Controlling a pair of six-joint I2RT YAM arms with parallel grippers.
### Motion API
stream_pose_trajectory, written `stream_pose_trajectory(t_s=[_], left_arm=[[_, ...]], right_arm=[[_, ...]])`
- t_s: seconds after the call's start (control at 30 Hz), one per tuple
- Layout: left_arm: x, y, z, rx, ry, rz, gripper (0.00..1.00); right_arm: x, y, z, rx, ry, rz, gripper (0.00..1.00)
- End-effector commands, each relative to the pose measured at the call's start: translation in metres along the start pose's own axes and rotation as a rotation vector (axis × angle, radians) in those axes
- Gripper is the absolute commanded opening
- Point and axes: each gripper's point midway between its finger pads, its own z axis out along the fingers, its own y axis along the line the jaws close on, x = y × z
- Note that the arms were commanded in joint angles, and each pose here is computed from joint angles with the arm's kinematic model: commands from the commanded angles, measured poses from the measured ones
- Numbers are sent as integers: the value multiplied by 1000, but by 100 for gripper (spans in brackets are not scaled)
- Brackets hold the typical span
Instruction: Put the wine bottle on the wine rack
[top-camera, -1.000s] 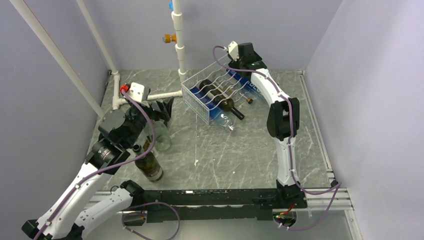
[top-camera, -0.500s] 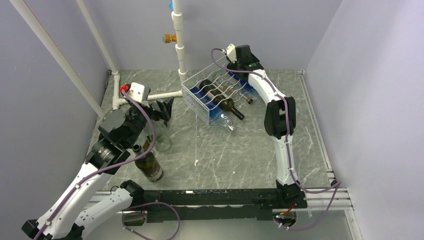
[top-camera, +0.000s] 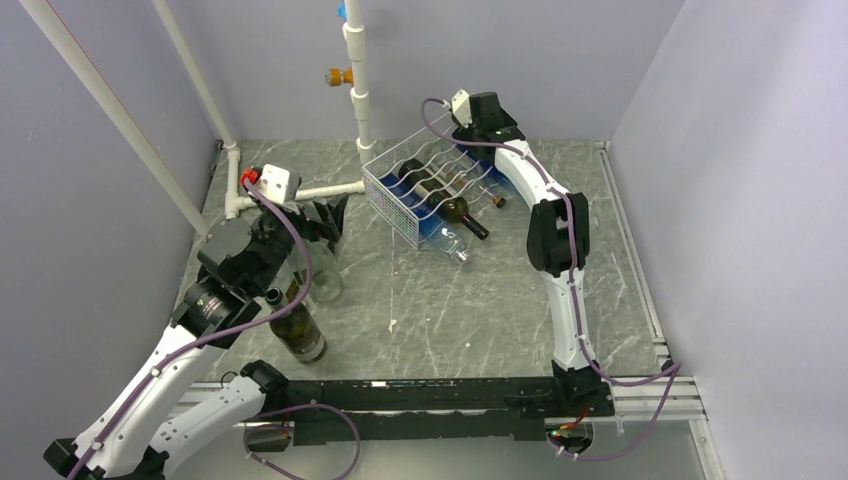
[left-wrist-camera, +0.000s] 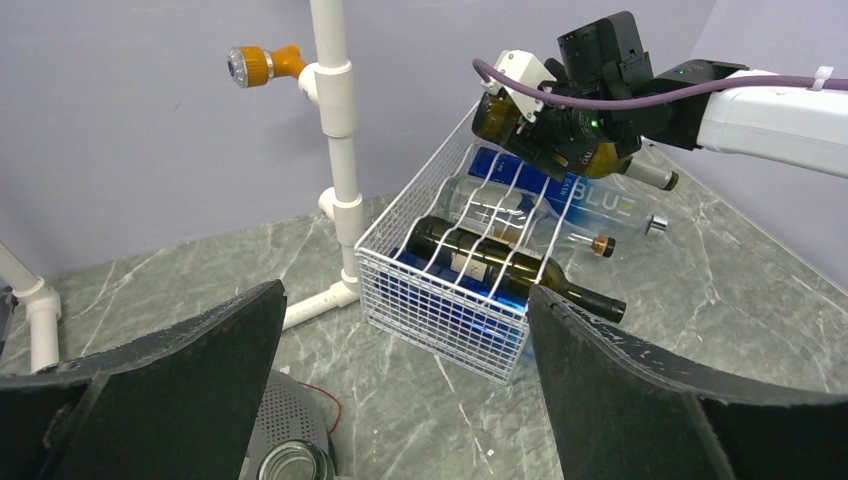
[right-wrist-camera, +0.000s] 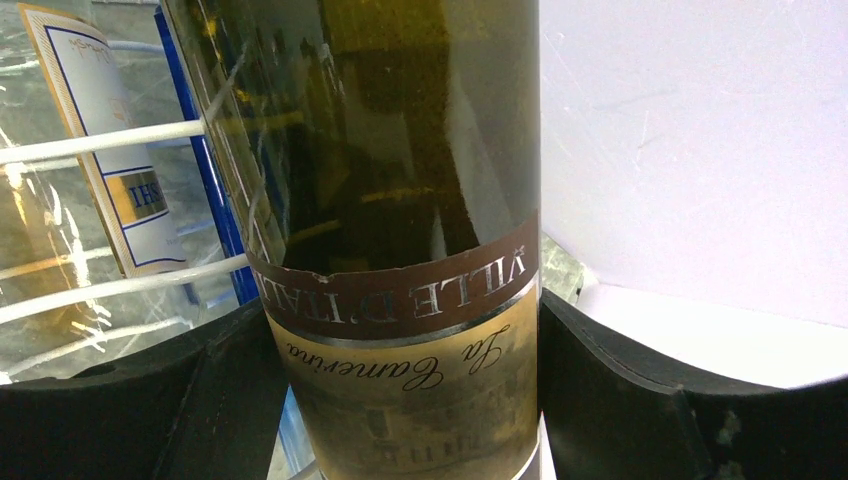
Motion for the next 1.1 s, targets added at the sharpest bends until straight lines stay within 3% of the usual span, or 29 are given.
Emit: stream_pose_trajectory(t_s=[0.0, 0.17, 0.63, 1.07], left_arm=[[-20, -1, 0, 8, -45, -8, 97], [-19, 1, 0, -5, -43, -4, 97], [-15, -3, 3, 12, -35, -10, 97], [-15, -3, 3, 13, -35, -7, 96]], right_arm=[[-40, -44, -16, 132, -110, 44, 52], [-36, -40, -14, 121, -102, 30, 67], [-35, -36, -17, 89, -99, 16, 93], [-71, -55, -64, 130, -176, 50, 99]])
